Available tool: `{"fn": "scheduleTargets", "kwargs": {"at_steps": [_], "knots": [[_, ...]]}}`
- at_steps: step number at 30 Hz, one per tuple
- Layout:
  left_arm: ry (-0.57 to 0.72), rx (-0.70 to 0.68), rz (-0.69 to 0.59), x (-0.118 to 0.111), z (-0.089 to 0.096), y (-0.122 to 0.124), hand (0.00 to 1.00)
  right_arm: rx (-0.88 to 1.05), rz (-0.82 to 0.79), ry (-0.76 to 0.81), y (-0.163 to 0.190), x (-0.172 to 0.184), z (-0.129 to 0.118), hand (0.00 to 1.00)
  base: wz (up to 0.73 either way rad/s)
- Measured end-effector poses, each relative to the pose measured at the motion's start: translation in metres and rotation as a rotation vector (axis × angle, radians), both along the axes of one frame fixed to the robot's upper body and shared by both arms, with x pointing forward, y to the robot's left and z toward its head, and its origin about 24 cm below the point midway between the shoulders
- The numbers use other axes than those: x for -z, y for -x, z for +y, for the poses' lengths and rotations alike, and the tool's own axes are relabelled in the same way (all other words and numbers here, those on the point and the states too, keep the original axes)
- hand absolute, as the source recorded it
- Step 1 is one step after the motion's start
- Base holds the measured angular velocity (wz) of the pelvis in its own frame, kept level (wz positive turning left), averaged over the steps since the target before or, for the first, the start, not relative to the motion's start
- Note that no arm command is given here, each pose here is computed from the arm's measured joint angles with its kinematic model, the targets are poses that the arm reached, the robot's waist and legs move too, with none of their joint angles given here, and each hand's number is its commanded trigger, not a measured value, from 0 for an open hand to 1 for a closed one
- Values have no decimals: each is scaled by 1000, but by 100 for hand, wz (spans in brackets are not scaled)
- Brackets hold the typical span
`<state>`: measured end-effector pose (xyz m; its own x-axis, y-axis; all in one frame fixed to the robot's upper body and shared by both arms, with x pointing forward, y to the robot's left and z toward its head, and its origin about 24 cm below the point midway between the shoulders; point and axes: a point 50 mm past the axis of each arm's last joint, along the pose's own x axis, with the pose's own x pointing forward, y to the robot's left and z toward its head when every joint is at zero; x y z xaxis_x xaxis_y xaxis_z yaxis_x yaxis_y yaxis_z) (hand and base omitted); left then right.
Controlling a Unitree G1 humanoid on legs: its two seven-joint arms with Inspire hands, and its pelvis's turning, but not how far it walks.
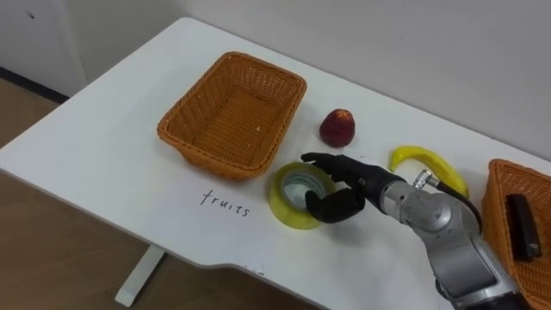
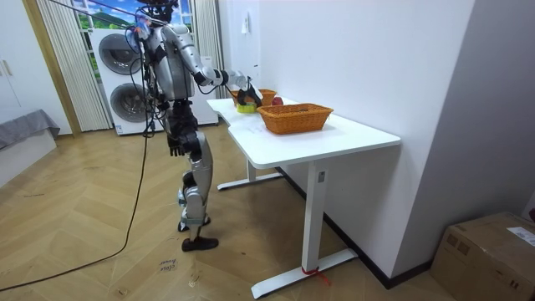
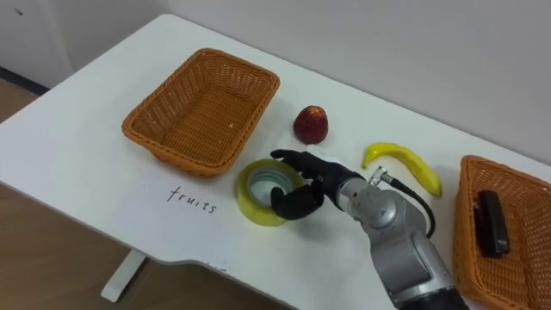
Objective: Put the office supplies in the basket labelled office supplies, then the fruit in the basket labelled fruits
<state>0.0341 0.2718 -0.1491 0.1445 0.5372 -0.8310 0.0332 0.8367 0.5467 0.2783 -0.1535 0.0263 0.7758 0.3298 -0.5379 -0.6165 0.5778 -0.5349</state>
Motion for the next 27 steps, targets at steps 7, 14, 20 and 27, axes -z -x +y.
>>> {"fn": "scheduleTargets", "kwargs": {"at_steps": [7, 14, 20, 27], "knots": [[-23, 7, -36, -4, 9, -6, 0, 11, 25, 79, -1, 6, -11, 100, 1], [-31, 3, -66, -6, 13, -11, 0, 0, 31, 114, 0, 6, -15, 100, 0], [-33, -4, -72, -7, 14, -11, 0, -6, 38, 126, 0, 6, -16, 100, 0], [-49, -15, -81, -8, 16, -13, 0, -10, 45, 137, 1, 7, -16, 100, 0]]}}
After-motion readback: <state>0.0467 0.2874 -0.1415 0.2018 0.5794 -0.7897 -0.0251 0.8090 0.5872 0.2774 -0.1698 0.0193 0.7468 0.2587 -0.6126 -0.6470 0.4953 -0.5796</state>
